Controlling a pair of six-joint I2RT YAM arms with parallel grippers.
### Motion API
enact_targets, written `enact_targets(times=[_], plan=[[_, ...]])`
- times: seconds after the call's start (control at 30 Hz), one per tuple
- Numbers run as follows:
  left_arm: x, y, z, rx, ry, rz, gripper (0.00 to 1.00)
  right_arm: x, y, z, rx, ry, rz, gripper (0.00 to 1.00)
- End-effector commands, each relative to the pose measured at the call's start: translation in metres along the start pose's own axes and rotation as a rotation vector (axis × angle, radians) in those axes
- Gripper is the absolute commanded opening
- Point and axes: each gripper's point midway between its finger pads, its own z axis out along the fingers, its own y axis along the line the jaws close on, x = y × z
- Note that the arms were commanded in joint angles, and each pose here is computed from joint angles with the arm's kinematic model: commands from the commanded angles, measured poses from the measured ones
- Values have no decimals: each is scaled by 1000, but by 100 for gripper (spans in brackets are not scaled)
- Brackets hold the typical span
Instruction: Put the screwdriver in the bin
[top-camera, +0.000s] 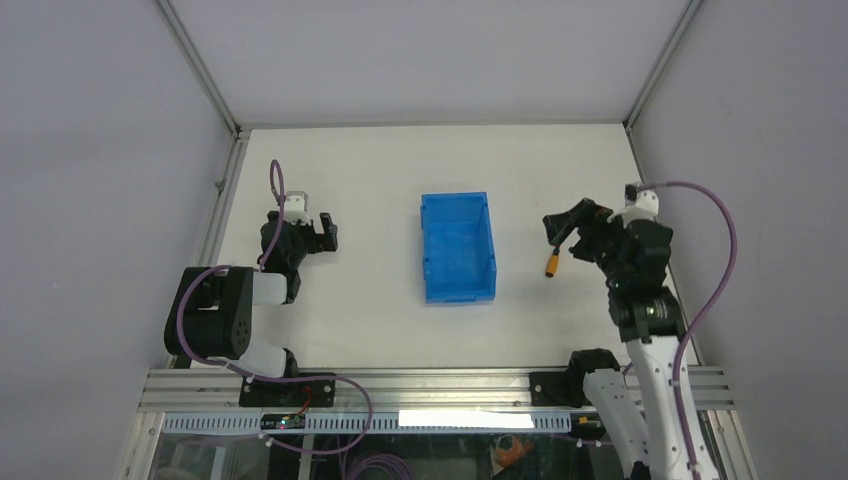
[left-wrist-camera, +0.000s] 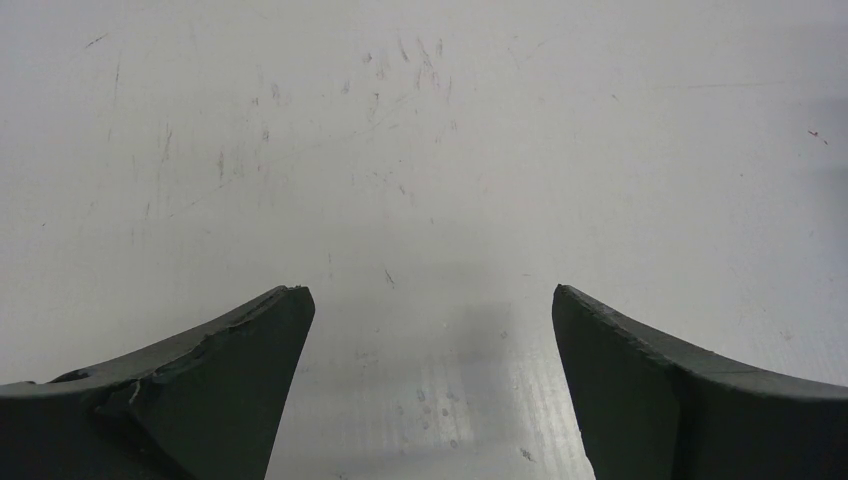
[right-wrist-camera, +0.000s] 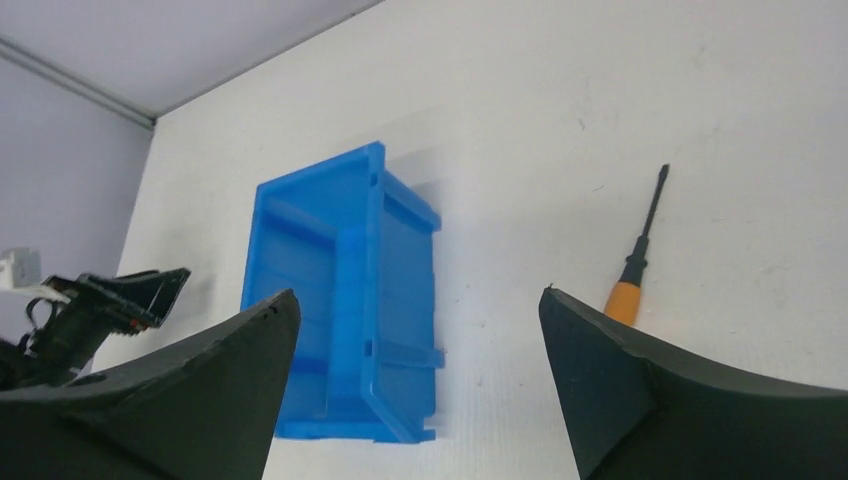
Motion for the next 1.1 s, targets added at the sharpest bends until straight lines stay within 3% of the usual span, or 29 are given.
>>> enact_targets(times=[0.0, 0.23, 0.37, 0.47, 0.73, 0.87, 0.93, 1.07], plan=[[-26, -2, 4, 18, -86, 1, 99, -19, -31, 22, 249, 150, -72, 92], [-25, -2, 4, 17, -85, 1, 99, 20, -86, 74, 553, 602, -95, 85], [-26, -2, 4, 17, -86, 1, 99, 52, -114, 98, 643, 736, -89, 80], [-26, -2, 4, 17, -86, 1, 99, 83, -130, 113, 665, 826, -72, 70], [-26, -2, 4, 17, -86, 1, 99, 132, -161, 111, 750, 950, -63, 44], [-26, -2, 4, 16, -87, 1, 99, 136, -167, 112, 764, 980, -84, 18], [-26, -2, 4, 17, -86, 1, 99, 133, -163, 113, 749, 994, -96, 0], [-26, -2, 4, 17, -86, 1, 99, 95, -140, 104, 731, 968, -154, 0]])
